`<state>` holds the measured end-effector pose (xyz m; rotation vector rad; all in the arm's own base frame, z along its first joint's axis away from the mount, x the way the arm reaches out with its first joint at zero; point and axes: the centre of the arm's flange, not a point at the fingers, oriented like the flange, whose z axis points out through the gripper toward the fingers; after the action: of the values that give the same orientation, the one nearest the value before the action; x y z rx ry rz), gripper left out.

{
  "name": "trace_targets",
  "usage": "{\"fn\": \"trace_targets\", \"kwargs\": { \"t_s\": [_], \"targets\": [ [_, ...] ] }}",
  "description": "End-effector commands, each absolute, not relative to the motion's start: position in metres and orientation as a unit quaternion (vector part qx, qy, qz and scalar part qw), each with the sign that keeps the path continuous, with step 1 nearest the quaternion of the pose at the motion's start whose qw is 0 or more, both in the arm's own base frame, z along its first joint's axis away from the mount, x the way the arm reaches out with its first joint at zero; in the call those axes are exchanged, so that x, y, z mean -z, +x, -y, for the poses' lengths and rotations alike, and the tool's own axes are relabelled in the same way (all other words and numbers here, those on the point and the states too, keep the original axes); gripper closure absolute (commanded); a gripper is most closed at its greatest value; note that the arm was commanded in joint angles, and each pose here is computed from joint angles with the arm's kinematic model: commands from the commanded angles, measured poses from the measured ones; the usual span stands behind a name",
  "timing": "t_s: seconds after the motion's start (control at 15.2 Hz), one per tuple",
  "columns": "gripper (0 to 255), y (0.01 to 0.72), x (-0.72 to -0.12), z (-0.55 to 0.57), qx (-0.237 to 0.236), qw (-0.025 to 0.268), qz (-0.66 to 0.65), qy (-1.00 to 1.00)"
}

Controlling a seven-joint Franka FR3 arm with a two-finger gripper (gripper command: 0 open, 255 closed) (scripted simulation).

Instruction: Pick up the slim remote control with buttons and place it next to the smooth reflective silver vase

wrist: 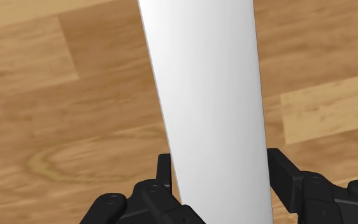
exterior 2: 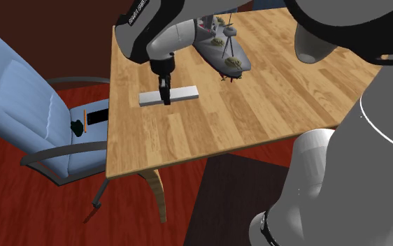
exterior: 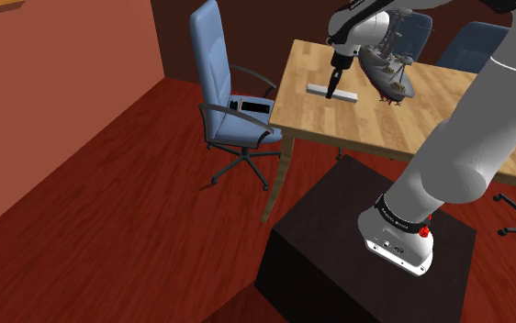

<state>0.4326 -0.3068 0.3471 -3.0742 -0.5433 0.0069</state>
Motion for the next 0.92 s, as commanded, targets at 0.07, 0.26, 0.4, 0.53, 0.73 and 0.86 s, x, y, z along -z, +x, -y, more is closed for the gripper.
{"fn": "trace_targets", "kwargs": {
  "t_s": [0.07, 0.26, 0.4, 0.53, 0.73, 0.86],
  "targets": [
    [255, 0.433, -0.363, 0.307, -0.002, 0.010, 0.174, -0.985],
    [255, 0.433, -0.379, 0.307, -0.002, 0.010, 0.174, -0.985],
    [255, 0.433, -0.389, 0.307, -0.002, 0.010, 0.174, -0.985],
    [255, 0.433, -0.400, 0.307, -0.002, 0.010, 0.174, -0.985],
    [255, 0.433, -0.416, 0.307, -0.002, 0.010, 0.174, -0.985],
    [255, 0.433, -0.426, 0.307, -0.002, 0.010, 0.174, -0.985]
  ]
}}
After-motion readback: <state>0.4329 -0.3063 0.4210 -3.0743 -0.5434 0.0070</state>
